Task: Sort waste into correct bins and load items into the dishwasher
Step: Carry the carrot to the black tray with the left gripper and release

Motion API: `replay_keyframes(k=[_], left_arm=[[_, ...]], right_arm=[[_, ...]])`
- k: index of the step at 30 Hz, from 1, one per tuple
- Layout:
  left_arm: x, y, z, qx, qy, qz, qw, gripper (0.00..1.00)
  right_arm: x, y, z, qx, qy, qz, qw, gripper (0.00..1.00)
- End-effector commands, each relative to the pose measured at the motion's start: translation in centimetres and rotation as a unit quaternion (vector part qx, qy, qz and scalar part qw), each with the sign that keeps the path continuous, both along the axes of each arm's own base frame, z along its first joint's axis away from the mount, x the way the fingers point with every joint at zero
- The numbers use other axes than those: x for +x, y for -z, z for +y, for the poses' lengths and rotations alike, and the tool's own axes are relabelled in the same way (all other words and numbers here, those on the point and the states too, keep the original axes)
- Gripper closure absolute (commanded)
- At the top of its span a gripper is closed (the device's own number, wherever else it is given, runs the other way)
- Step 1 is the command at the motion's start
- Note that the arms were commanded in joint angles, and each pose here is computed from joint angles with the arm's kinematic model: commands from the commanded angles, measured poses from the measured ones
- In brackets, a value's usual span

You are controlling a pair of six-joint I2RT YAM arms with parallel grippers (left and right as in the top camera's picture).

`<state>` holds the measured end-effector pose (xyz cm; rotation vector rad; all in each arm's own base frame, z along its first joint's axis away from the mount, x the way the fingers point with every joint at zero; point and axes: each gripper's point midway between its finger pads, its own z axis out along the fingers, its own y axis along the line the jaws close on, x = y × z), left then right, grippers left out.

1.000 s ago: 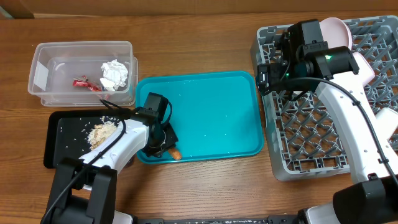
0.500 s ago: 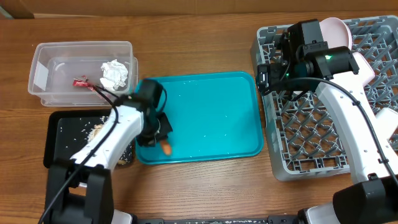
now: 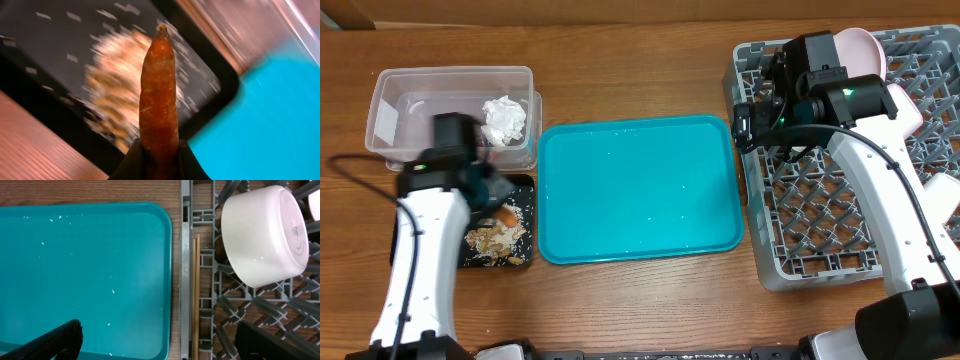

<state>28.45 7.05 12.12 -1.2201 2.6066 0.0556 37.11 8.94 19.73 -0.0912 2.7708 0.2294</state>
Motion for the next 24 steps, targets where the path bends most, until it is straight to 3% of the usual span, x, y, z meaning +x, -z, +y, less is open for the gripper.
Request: replay_keyframes(k=[1,8,18,24], left_arm=[[-0.6,0.6,4.3,0.019,-0.061,0.012,0.998,0.96],[-1.5,4.1,8.8,0.017,-0.129,0.054,0.990,0.96],[-1.5,9.9,10.1,0.018,-0.134,0.121,0.983,0.96],[-1.4,10.9,10.2,0.018,-0.133,0.131,0.982,0.96]], right_arm=[[0.2,-0.8,0.1,0.008,0.001,-0.011,1.000,0.00],[0.3,-0.8,0.1,0.008,0.001,-0.013,1.000,0.00],[0.3,-0.8,0.1,0.008,0.001,-0.013,1.000,0.00],[0.3,-0.8,0.1,0.008,0.001,-0.013,1.000,0.00]])
